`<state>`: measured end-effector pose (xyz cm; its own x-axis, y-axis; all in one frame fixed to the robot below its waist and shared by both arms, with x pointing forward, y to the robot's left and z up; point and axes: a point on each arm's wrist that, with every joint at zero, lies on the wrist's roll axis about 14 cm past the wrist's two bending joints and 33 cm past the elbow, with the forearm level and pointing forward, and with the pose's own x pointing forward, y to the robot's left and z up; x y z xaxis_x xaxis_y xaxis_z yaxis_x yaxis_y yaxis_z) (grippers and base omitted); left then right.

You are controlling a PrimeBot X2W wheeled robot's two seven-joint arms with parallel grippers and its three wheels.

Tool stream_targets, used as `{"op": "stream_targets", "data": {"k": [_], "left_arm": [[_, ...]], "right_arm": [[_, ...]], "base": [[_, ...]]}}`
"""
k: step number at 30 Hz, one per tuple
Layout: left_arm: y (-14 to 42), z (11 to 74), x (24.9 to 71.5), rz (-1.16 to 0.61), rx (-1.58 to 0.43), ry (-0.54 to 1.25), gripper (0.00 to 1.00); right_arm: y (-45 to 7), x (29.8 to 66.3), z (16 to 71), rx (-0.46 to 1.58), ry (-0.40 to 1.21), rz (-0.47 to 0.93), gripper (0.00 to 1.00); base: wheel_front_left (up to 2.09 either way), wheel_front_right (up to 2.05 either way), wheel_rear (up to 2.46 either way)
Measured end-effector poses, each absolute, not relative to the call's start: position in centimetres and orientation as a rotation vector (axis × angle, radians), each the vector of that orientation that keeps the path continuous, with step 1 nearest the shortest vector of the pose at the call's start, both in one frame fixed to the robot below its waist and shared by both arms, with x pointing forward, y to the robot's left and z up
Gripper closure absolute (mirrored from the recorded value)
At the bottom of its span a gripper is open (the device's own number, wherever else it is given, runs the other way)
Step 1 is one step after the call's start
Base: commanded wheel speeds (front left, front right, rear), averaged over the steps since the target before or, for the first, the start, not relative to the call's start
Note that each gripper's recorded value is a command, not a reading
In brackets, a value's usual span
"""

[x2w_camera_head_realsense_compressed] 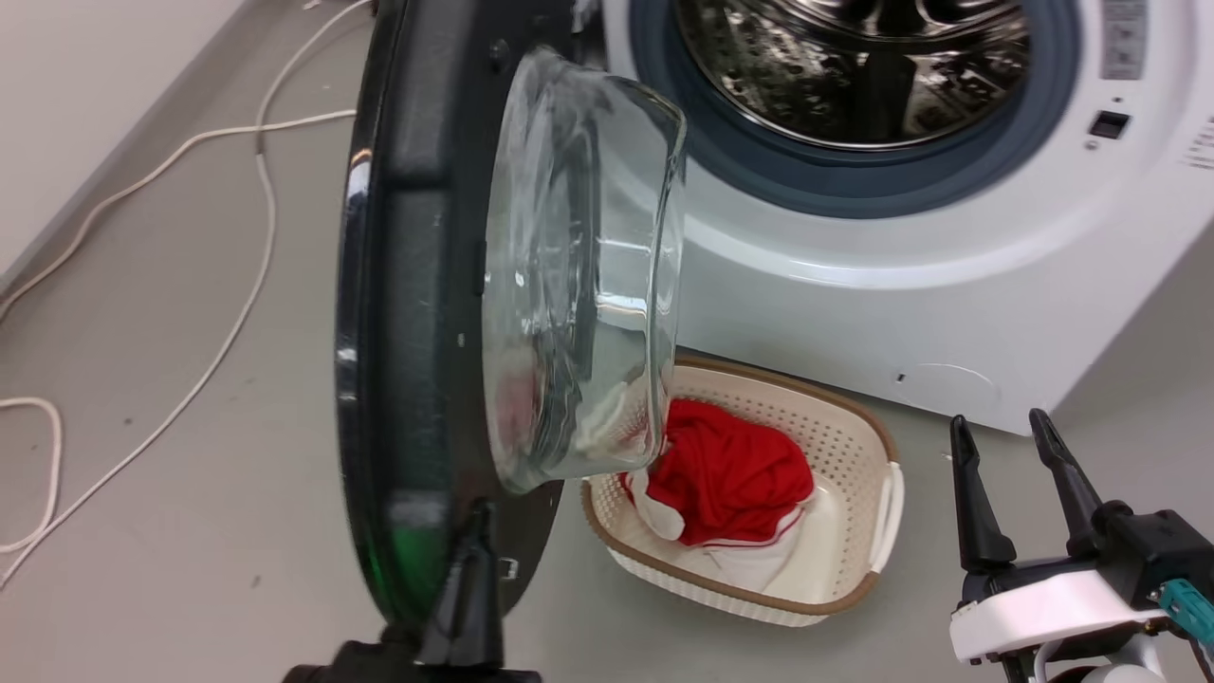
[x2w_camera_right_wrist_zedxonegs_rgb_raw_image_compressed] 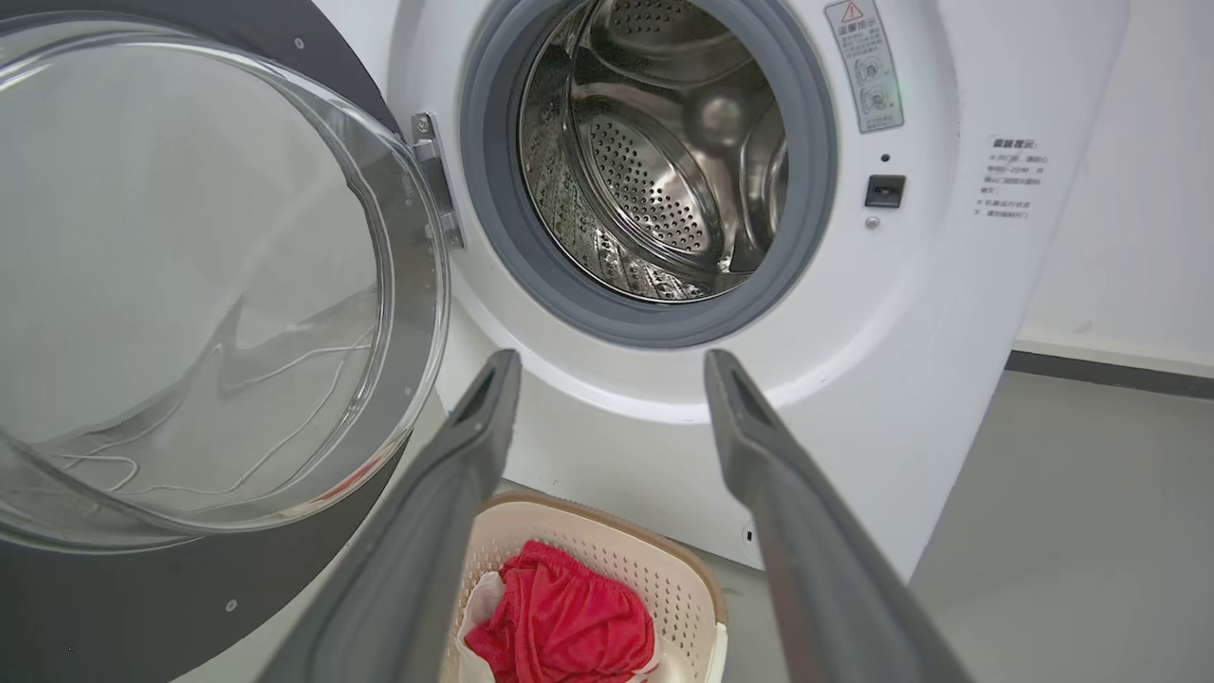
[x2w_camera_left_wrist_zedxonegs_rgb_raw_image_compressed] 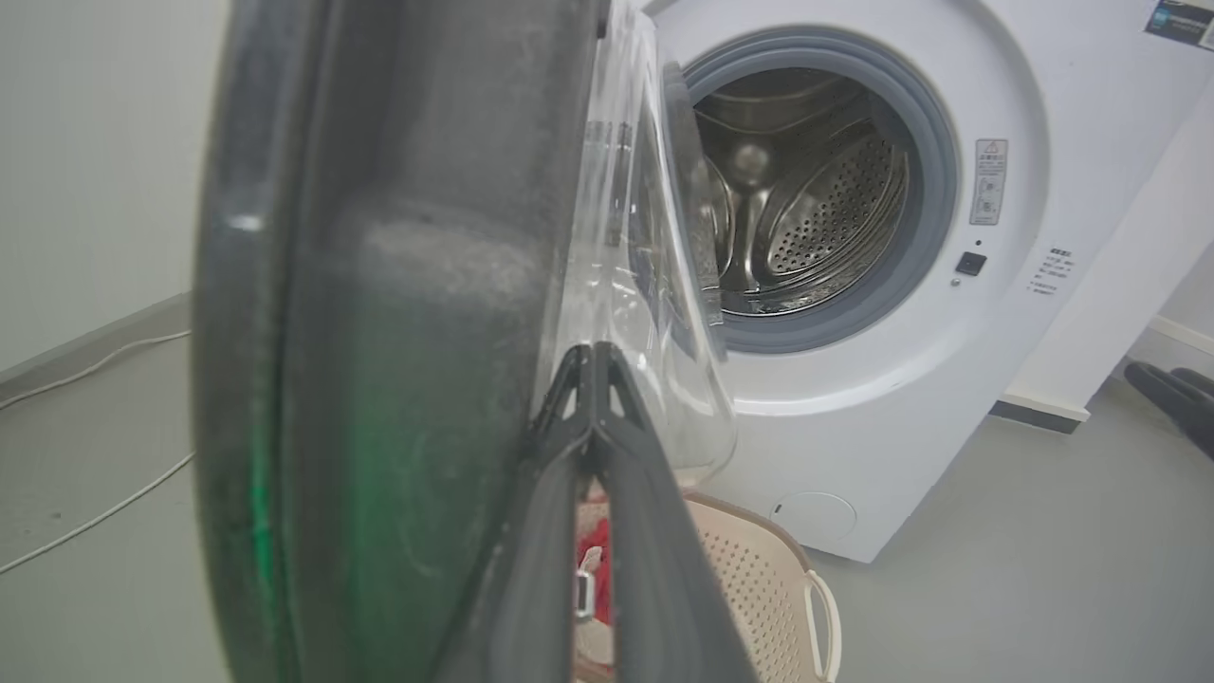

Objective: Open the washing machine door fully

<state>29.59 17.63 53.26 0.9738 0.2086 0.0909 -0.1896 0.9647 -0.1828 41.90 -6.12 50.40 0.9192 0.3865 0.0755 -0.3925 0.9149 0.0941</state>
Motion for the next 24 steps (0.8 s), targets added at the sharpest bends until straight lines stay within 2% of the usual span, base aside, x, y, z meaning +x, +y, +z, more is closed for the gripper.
{"op": "stream_targets", "data": {"k": [11,24], "left_arm": [[25.4,53.0,29.2,0.417,-0.156,-0.120,1.00],[32.6,52.5,30.6,0.502,-0.066,-0.115,1.00]], "right_arm": [[-3.6,42.6,49.3,0.110,-0.012,0.469,0.00],[-4.5,43.6,48.5,0.105,0.007,0.440,0.00]], "base": [[0.00,0.00,0.00],[0.00,0.00,0.00]]}}
